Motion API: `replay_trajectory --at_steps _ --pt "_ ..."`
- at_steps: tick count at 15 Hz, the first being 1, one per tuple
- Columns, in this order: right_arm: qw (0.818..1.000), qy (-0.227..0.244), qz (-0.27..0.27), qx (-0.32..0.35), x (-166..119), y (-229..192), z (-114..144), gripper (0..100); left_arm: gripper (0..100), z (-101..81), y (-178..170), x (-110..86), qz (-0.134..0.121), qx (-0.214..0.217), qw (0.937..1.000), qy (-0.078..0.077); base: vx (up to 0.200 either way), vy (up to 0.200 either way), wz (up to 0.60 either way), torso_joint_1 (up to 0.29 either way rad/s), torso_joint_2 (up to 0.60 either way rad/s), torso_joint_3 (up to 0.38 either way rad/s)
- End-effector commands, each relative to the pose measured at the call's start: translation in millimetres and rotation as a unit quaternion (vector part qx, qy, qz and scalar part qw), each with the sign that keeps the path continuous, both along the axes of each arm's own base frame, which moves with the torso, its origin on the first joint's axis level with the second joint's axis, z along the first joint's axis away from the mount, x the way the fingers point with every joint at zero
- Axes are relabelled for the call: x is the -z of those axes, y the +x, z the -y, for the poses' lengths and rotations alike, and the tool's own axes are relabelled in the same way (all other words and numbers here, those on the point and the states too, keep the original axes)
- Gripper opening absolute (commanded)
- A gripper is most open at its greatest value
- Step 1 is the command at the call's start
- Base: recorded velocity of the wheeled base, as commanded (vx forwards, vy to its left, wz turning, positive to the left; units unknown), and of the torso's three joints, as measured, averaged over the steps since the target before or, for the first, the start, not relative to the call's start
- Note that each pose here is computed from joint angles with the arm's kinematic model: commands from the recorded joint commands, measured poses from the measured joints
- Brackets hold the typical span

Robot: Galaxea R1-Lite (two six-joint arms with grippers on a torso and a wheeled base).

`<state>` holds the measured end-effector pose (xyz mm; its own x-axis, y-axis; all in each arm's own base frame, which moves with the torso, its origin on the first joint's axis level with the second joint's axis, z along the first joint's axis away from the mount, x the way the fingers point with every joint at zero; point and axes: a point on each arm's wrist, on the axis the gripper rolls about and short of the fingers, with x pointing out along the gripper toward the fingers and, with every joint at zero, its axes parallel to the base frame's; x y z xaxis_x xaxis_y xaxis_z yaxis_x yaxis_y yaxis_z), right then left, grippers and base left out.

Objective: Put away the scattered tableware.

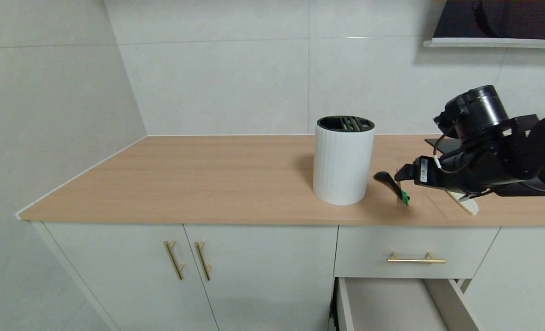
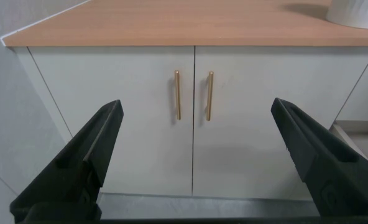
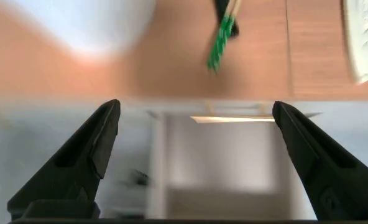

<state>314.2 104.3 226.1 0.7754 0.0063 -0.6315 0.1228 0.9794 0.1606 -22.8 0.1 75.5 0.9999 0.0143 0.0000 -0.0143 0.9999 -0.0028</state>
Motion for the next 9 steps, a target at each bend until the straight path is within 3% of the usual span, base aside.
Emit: replay_trajectory --at_steps 1,5,9 --pt "1.0 -0.008 -0.019 0.01 21 25 -11 100 100 0.0 0 0.0 0.0 -0.001 1.0 0.0 0.0 0.0 0.0 0.0 0.0 0.0" --pt "0.998 -0.038 -0.031 0.034 55 48 -19 100 100 0.0 0 0.0 0.0 -0.001 1.0 0.0 0.0 0.0 0.0 0.0 0.0 0.0" --pt "0.997 -0.051 -0.028 0.052 72 62 -16 100 100 0.0 0 0.0 0.0 -0.001 1.0 0.0 0.0 0.0 0.0 0.0 0.0 0.0"
